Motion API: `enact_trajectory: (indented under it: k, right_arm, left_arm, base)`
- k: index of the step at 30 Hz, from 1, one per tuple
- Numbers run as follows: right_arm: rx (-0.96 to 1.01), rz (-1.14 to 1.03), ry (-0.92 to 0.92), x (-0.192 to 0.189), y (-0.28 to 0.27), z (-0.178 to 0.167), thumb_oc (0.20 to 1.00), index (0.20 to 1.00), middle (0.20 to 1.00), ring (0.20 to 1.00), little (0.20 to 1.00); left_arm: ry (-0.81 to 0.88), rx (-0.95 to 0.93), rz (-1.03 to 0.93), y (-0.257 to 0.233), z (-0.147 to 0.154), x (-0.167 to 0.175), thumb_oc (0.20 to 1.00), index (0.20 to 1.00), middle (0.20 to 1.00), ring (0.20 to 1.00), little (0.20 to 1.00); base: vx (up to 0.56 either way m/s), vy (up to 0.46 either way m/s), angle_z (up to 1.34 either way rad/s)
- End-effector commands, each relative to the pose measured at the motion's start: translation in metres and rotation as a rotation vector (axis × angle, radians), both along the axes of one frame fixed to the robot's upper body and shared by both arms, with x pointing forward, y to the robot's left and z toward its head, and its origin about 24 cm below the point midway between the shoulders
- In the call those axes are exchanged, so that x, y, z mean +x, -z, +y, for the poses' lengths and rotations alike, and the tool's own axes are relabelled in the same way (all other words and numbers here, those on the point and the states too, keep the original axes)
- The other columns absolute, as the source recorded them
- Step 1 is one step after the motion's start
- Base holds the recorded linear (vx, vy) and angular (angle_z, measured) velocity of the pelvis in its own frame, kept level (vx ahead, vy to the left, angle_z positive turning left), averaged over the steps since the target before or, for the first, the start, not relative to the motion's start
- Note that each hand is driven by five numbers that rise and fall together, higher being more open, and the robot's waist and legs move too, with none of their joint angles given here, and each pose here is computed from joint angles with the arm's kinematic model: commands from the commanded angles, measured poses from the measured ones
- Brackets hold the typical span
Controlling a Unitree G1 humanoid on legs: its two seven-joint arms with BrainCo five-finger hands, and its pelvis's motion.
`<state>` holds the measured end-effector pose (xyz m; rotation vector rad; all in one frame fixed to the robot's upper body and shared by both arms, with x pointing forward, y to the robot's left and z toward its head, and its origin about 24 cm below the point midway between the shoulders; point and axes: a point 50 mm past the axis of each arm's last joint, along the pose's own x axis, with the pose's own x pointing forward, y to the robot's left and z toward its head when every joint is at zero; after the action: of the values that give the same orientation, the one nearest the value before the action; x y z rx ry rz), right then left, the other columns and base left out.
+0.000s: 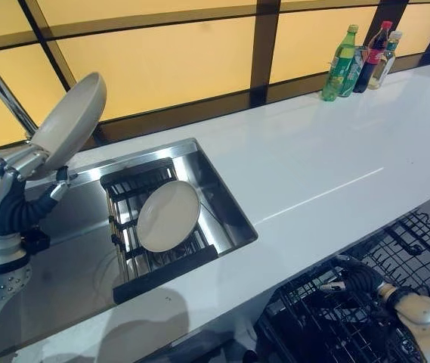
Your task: Pick up plates and place into dishwasher.
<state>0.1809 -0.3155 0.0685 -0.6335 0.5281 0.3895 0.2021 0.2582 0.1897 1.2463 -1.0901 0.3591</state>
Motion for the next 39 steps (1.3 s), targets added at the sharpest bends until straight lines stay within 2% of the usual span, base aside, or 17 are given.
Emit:
enact_trajectory:
  k: [1, 6, 12, 13, 14, 18, 21, 25, 31, 36, 39]
  right_arm:
    - [0.027, -0.264, -0.258, 0.028, -0.062, 0.026, 1.0, 1.0, 1.0, 1.0, 1.0]
    - [0.139, -0.41, -0.418, 0.023, -0.087, 0.042, 1.0, 1.0, 1.0, 1.0, 1.0]
    - [0.13, -0.404, -0.602, 0.015, -0.101, 0.049, 1.0, 1.0, 1.0, 1.0, 1.0]
    - [0.121, -0.405, -0.605, 0.015, -0.102, 0.048, 0.959, 0.959, 0.959, 0.959, 0.959]
    - [0.101, -0.421, -0.607, 0.015, -0.106, 0.047, 1.0, 1.0, 1.0, 1.0, 1.0]
    - [0.185, -0.612, -0.574, 0.016, -0.131, 0.046, 1.0, 1.0, 1.0, 1.0, 1.0]
    - [0.37, -0.823, -0.562, 0.019, -0.147, 0.051, 1.0, 1.0, 1.0, 1.0, 1.0]
    - [0.453, -0.949, -0.573, 0.02, -0.15, 0.058, 1.0, 1.0, 1.0, 1.0, 1.0]
    - [0.774, -1.151, -0.683, 0.021, -0.17, 0.071, 1.0, 1.0, 1.0, 1.0, 1.0]
    - [0.796, -1.237, -0.564, 0.025, -0.166, 0.077, 1.0, 1.0, 1.0, 1.0, 1.0]
    - [0.831, -1.195, -0.601, 0.027, -0.159, 0.089, 1.0, 1.0, 1.0, 1.0, 1.0]
  left_arm:
    - [0.05, 0.016, -0.122, -0.034, -0.001, 0.003, 0.2, 0.2, 0.2, 0.2, 0.2]
    - [0.07, -0.003, -0.111, -0.031, 0.003, -0.001, 0.2, 0.2, 0.2, 0.2, 0.2]
    - [0.096, 0.006, -0.109, -0.035, 0.006, -0.002, 0.2, 0.2, 0.2, 0.2, 0.2]
    - [0.098, 0.006, -0.11, -0.036, 0.006, -0.002, 0.2, 0.2, 0.2, 0.2, 0.2]
    - [0.099, 0.002, -0.113, -0.038, 0.007, -0.001, 0.2, 0.2, 0.2, 0.2, 0.2]
    - [0.12, -0.026, -0.105, -0.038, 0.008, -0.002, 0.2, 0.2, 0.2, 0.2, 0.2]
    - [0.182, -0.06, -0.071, -0.029, 0.002, -0.002, 0.2, 0.2, 0.2, 0.2, 0.2]
    - [0.261, -0.064, -0.051, -0.027, -0.009, -0.002, 0.2, 0.2, 0.2, 0.2, 0.2]
    - [0.417, -0.084, -0.011, -0.029, -0.031, 0.005, 0.2, 0.2, 0.2, 0.2, 0.2]
    - [0.607, -0.177, 0.098, -0.033, -0.047, 0.004, 0.2, 0.2, 0.2, 0.2, 0.2]
    - [0.737, -0.188, 0.168, -0.032, -0.062, 0.002, 0.2, 0.2, 0.2, 0.2, 0.2]
  base:
    - [-0.03, -0.015, -0.04]
    - [-0.03, -0.005, -0.15]
    - [-0.02, -0.007, -0.07]
    - [0.0, 0.0, 0.0]
    - [0.0, 0.0, 0.0]
    - [0.0, 0.0, 0.0]
    - [0.0, 0.002, -0.05]
    - [0.0, 0.003, -0.02]
    - [0.01, 0.002, 0.0]
    - [0.01, 0.001, 0.0]
    - [0.0, 0.0, 0.0]
